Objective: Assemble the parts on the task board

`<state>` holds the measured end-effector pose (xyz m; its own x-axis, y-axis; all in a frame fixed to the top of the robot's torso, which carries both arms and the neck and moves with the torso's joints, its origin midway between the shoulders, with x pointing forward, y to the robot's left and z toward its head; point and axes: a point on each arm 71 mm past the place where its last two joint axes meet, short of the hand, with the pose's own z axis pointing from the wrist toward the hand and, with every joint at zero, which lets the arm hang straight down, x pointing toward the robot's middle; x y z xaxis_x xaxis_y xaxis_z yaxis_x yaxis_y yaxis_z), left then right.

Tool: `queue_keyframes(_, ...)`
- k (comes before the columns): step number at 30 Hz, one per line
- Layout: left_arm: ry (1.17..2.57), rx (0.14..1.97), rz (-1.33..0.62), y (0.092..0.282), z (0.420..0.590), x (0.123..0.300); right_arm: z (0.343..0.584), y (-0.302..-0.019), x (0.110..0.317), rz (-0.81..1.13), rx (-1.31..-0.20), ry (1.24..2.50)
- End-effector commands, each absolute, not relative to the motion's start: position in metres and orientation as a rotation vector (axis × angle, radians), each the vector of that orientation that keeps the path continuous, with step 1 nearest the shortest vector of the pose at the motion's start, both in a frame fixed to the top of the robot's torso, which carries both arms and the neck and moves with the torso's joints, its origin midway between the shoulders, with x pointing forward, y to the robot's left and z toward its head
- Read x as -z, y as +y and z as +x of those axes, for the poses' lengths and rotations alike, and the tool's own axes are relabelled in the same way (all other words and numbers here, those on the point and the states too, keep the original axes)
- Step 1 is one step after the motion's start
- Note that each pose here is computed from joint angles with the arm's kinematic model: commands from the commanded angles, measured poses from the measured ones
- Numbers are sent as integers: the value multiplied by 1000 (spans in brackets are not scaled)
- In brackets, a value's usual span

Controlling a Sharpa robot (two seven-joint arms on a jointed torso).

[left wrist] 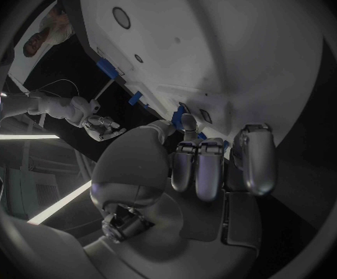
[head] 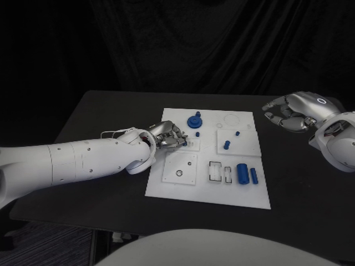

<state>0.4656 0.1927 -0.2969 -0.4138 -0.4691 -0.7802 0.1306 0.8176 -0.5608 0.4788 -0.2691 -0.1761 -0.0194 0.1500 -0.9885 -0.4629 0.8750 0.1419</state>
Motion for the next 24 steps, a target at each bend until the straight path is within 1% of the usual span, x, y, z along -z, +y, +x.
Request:
queue_keyframes(1, 1848, 695, -258, 192, 465, 294, 479, -271, 177, -244, -480, 1522)
queue_keyframes(10, 1851, 680, -269, 194, 465, 295, 479, -271, 178, -243, -481, 1520)
queue_keyframes(24, 1908, 668, -270, 191, 462, 302, 479, -270, 178, -243, -482, 1519)
